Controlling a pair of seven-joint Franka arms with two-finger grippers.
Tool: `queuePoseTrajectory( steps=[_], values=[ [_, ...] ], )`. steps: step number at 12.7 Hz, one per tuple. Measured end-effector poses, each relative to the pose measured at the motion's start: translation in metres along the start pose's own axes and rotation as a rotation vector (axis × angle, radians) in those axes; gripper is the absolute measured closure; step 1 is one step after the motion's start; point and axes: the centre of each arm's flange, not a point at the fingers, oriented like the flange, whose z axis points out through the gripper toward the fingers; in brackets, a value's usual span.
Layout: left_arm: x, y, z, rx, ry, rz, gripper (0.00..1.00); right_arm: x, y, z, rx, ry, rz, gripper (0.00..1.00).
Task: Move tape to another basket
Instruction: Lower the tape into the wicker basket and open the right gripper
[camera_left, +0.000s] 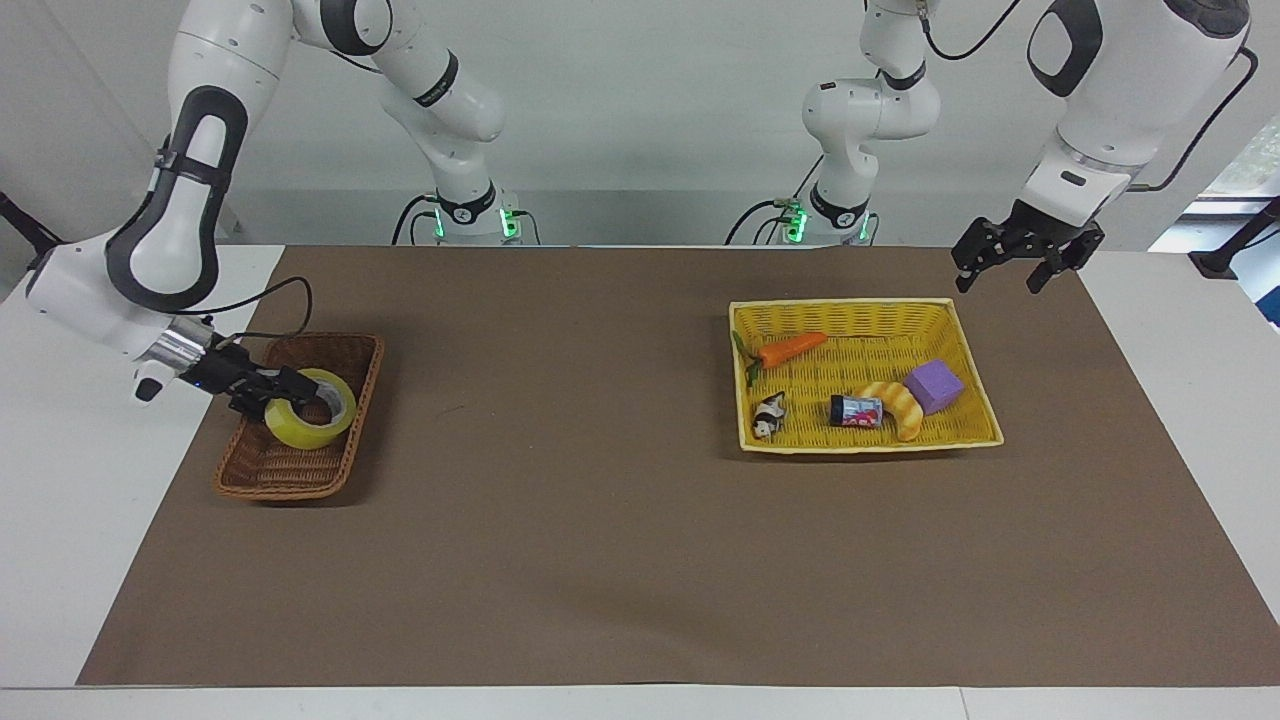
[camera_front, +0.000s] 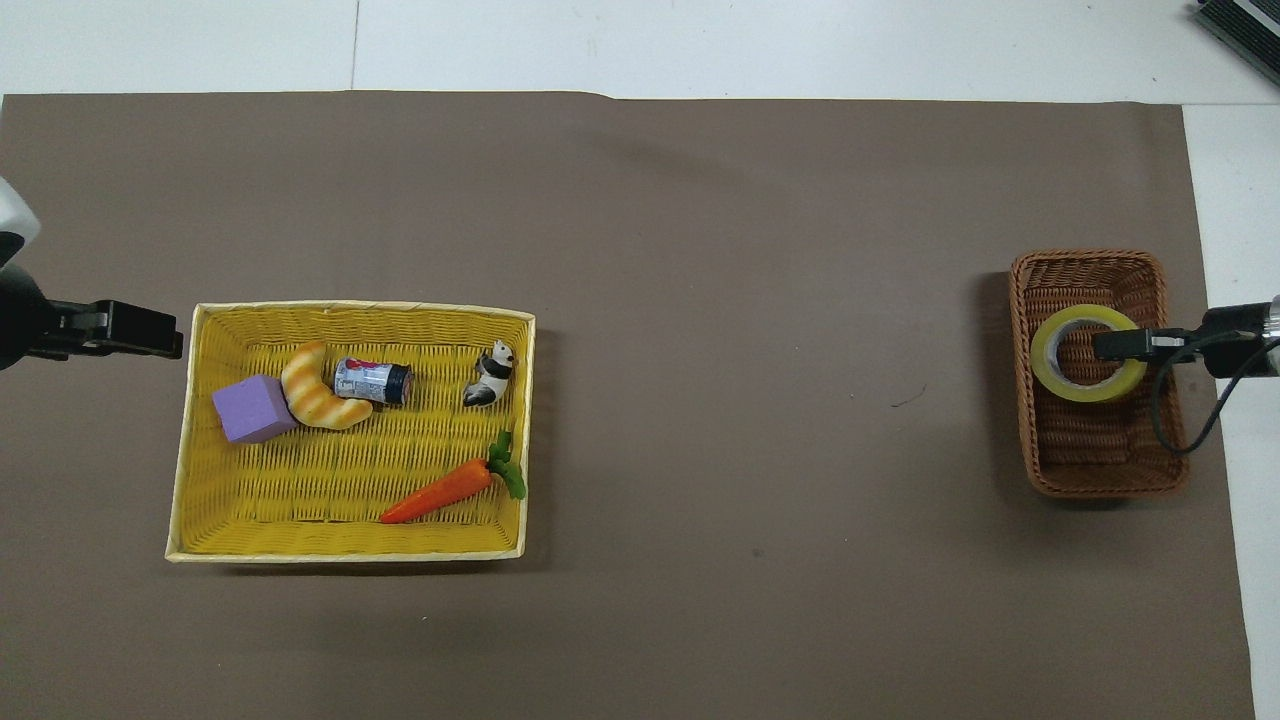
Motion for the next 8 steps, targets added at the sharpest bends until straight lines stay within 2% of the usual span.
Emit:
queuePoseTrajectory(
  steps=[6, 7, 8],
  values=[
    [0.000, 0.000, 0.000, 0.000, -0.001, 0.000, 0.00, 0.003, -0.001, -0.004, -0.012, 0.015, -0.006, 0.08],
    [0.000, 0.000, 0.000, 0.000, -0.001, 0.000, 0.00, 0.006, -0.001, -0.008, -0.018, 0.024, -0.010, 0.00],
    [0.000, 0.000, 0.000, 0.000, -0.001, 0.000, 0.00, 0.010, -0.003, -0.015, -0.026, 0.039, -0.019, 0.00]
  ],
)
